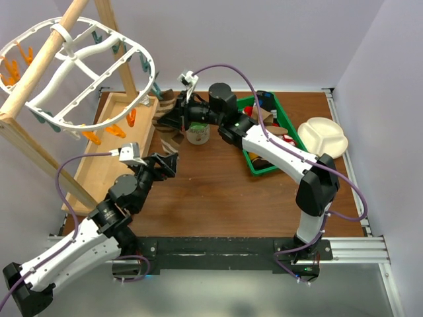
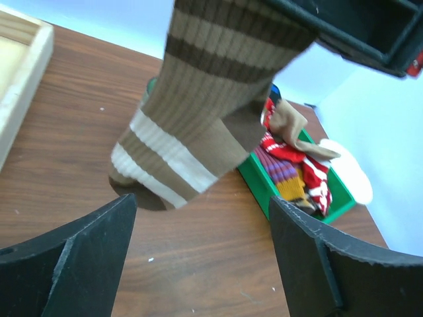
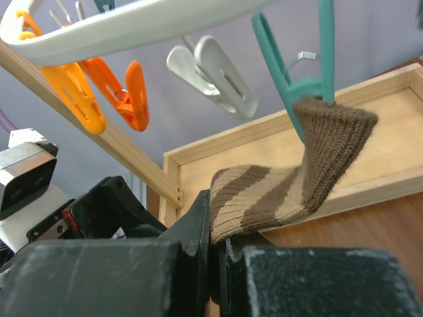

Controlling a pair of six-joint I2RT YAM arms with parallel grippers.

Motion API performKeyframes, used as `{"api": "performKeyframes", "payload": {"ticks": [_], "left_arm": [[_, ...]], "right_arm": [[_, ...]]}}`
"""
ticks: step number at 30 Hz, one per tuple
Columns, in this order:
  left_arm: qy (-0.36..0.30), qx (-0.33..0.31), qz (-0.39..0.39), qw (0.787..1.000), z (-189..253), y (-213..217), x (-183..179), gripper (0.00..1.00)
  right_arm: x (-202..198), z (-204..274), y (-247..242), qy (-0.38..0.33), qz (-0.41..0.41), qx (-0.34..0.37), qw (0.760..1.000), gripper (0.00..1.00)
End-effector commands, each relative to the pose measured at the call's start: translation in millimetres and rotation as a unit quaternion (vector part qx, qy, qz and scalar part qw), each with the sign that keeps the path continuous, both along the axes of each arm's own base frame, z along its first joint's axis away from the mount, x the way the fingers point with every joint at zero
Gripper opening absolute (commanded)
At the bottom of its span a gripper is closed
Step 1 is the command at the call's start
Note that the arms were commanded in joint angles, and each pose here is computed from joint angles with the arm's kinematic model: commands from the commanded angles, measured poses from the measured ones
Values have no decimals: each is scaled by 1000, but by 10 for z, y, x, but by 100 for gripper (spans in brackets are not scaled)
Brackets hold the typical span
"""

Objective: Remove the socks clipped to the hanger
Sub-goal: Remove the sock from the hanger.

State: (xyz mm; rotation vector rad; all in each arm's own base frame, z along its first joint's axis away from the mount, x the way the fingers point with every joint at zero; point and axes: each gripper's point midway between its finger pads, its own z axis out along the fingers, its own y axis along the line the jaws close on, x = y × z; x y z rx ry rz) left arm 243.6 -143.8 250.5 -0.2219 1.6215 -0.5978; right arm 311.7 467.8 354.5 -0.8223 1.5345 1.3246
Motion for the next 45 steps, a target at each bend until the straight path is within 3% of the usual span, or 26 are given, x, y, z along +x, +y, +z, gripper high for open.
{"api": "performKeyframes", "payload": {"ticks": [1,16,27,31,39,43,45], "left_arm": [[-48,-31,47,997,409,104,124,87],[-89,-39,67,993,635,5,328,88],[-81,-46,78,993,509,15,358,74],[-81,-47,83,992,498,37,356,55],[-66,-42,90,993,404,49,365,27],[-62,-46,92,993,385,62,362,6],[-58,-46,92,993,369,64,353,2]], "right_arm": [[-35,179,-5,13,-16,13,1000,0],[-175,227,101,69,-24,37,997,0],[-273,253,99,116,-30,58,991,0],[-323,232,117,122,-26,59,990,0],[-398,266,145,123,-22,60,990,0],[-417,256,158,122,-24,57,991,0],[-395,245,150,120,-31,55,991,0]]}}
